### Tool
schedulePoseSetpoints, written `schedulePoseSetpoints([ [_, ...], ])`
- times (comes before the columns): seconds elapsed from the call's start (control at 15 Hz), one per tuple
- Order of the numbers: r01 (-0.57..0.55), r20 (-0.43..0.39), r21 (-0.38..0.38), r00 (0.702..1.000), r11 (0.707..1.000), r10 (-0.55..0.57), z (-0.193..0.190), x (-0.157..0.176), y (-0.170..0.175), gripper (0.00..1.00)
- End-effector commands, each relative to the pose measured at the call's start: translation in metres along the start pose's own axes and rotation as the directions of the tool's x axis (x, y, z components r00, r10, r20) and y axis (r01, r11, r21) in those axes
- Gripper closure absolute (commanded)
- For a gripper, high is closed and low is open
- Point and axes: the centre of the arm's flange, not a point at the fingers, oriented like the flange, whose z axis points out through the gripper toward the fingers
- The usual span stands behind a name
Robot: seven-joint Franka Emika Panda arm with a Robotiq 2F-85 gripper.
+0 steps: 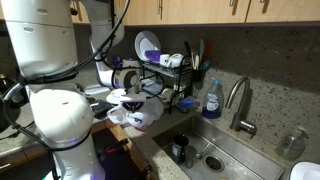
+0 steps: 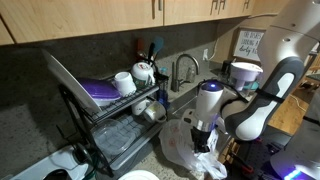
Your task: Take the white object out of the plastic bag and put it on the gray plate
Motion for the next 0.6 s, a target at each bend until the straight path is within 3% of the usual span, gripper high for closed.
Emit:
schedulePoseSetpoints([
  [0.0,0.000,0.016,0.004,1.000,1.000,-0.001,-0.008,-0.006,-0.002,0.97],
  [0.53,-0.017,-0.011,0.006,1.000,1.000,0.017,-0.028,-0.006,-0.005,0.99],
])
